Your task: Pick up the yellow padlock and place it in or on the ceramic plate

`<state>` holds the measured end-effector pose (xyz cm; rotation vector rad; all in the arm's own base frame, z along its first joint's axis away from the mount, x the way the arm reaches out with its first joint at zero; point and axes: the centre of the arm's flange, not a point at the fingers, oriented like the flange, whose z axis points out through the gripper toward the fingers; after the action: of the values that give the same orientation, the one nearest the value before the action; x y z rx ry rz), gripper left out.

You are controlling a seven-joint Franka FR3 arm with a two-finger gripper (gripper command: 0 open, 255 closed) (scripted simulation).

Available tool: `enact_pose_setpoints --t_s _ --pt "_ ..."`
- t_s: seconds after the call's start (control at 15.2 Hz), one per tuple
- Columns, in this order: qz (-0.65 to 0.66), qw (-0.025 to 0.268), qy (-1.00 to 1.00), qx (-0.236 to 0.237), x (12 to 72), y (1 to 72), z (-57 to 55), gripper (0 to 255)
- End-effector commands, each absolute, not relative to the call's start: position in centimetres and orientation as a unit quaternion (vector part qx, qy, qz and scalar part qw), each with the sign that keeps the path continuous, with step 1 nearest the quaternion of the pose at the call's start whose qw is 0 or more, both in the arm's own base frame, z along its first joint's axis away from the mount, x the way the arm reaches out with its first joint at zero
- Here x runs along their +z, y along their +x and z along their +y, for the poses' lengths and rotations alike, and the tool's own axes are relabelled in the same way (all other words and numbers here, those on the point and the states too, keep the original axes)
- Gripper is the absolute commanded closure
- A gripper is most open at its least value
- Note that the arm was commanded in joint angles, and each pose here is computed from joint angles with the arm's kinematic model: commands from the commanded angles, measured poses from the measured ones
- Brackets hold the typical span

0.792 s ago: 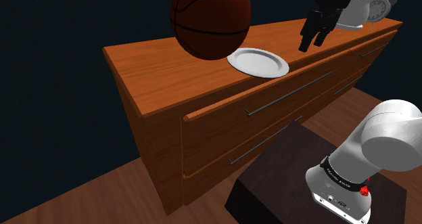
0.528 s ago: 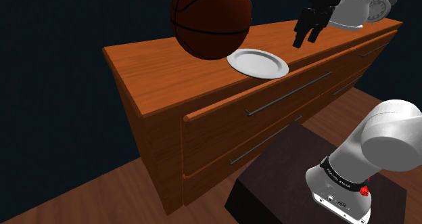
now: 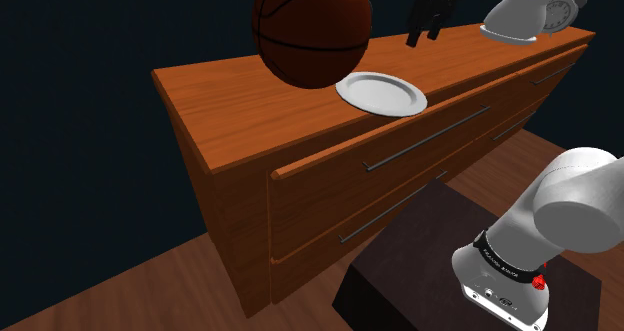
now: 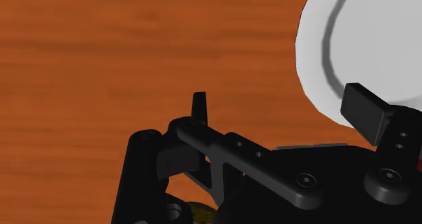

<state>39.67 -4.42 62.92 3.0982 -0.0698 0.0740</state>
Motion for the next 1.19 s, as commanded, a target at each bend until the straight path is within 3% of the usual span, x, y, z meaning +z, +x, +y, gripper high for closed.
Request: enact_pose_setpoints --t_s 0.0,1.12 --pt "-0.017 0.026 0.999 0.032 63.2 41.9 -5.6 0" --pt "0.023 0.059 0.994 0.090 67.2 58.6 -11.5 0"
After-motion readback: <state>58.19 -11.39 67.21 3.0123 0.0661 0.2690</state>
